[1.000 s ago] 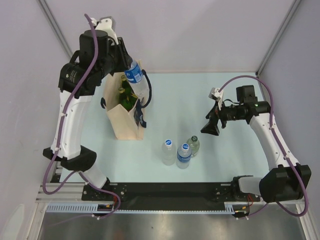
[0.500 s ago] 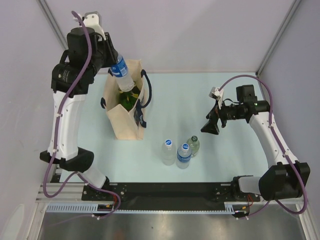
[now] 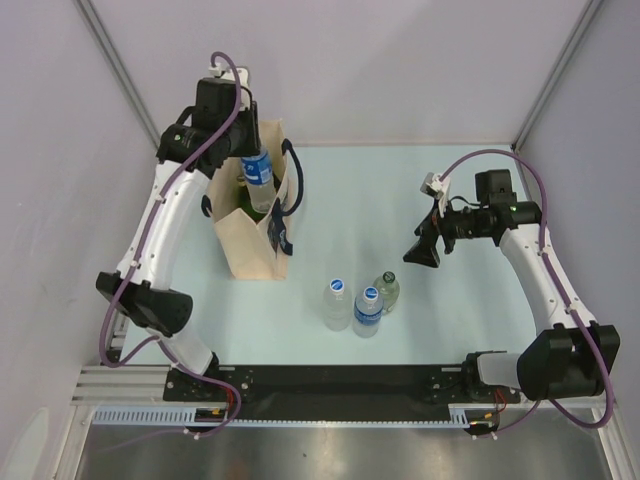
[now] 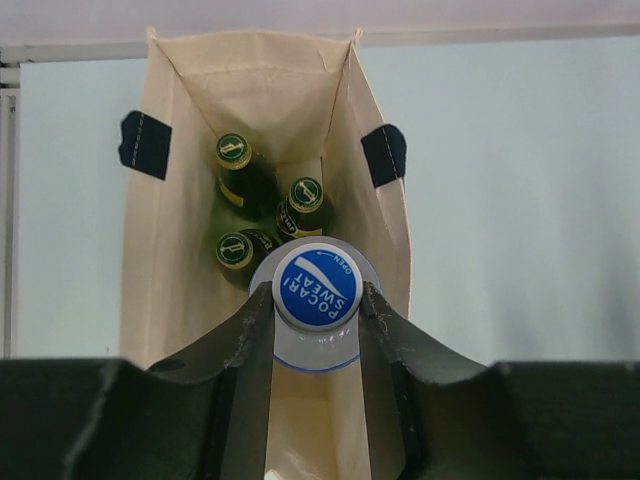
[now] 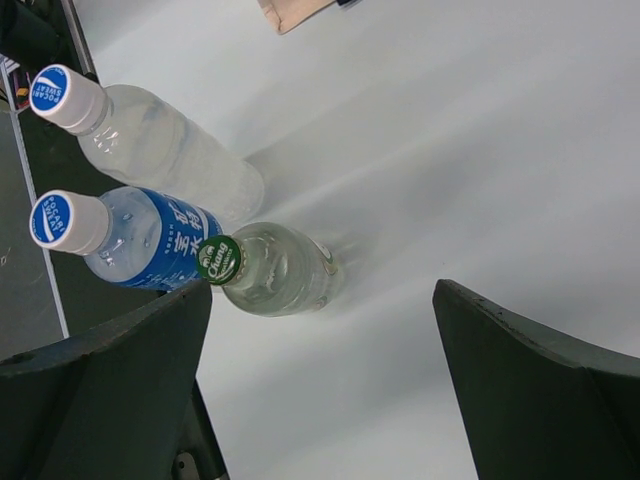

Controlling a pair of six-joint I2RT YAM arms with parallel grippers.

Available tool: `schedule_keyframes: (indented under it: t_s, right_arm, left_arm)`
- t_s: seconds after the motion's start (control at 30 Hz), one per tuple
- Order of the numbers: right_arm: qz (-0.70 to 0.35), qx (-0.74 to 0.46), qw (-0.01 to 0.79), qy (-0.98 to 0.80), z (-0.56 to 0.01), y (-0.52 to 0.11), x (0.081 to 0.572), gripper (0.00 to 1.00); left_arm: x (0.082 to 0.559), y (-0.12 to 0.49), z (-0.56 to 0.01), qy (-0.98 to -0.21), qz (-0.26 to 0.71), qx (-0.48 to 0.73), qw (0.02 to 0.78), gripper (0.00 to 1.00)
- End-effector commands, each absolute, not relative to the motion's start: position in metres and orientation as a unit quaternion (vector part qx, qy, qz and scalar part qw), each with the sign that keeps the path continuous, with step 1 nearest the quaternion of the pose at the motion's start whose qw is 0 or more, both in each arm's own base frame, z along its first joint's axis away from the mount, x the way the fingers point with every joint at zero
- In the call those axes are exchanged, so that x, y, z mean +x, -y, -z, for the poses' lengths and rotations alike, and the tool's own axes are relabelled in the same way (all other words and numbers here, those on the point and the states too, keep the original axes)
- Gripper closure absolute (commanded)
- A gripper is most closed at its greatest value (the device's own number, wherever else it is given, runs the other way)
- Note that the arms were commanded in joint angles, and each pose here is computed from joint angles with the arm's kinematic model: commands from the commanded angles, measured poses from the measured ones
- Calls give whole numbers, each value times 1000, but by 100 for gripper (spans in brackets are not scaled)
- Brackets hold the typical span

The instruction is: Place the beverage into the canvas bag

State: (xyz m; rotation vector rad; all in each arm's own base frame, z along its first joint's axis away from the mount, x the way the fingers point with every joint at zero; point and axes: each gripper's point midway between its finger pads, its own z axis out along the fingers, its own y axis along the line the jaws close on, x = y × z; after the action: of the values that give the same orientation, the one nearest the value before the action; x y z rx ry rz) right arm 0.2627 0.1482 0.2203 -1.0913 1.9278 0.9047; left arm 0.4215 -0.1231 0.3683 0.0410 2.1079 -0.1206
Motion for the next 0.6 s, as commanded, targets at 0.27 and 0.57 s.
schedule_keyframes:
  t_s: [0.27, 0.57]
  right_arm:
    - [-351, -417, 371, -752, -219, -145, 264, 0]
    - [-351, -416, 370, -753, -217, -144, 264, 0]
  left_arm:
    - [459, 146, -368, -827, 81, 57, 553, 100]
    - [461, 148, -315, -821, 72, 96, 558, 100]
